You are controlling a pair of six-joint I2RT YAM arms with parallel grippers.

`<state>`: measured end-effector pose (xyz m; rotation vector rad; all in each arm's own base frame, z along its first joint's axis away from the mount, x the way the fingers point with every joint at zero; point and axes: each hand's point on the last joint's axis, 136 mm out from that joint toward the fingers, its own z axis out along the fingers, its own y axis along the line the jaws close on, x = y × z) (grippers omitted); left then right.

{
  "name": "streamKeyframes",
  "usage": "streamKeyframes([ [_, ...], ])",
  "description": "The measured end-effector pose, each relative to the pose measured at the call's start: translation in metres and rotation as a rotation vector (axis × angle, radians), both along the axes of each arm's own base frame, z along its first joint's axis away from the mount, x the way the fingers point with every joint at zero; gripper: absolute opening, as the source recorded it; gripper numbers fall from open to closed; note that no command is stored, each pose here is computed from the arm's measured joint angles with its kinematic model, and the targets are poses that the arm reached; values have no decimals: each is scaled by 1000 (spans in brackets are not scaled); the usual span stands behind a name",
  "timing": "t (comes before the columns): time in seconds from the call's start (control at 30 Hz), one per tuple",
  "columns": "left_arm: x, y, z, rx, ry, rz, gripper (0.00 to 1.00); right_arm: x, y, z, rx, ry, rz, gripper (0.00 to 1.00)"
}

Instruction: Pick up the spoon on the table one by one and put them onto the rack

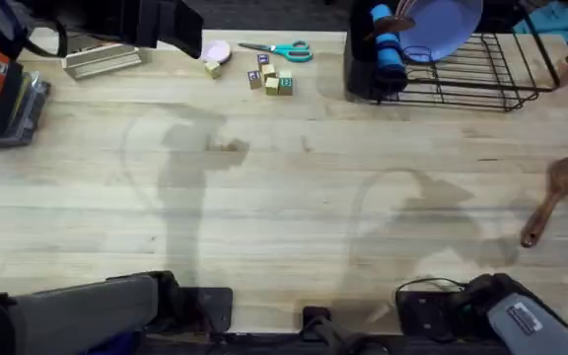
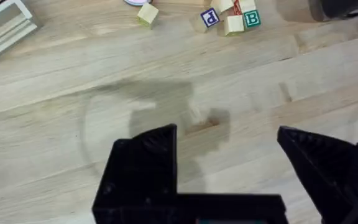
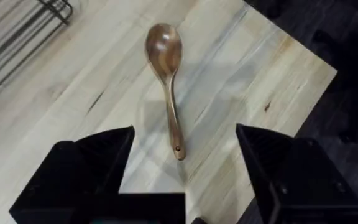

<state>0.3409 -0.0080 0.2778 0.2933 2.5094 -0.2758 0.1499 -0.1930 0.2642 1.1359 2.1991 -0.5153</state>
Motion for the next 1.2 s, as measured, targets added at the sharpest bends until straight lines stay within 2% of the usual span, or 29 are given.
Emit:
streamKeyframes([
  [0.4,0,0,0,0,0,0,993,18,-23,-52,144,159,-12,992],
  [0.63,0,0,0,0,0,0,994,20,-36,-86,239,247,-40,992],
  [0.87,0,0,0,0,0,0,993,21,-47,-106,290,286,-68,992],
  [1.2,0,0,0,0,0,0,993,39,-62,-140,340,305,-62,992],
])
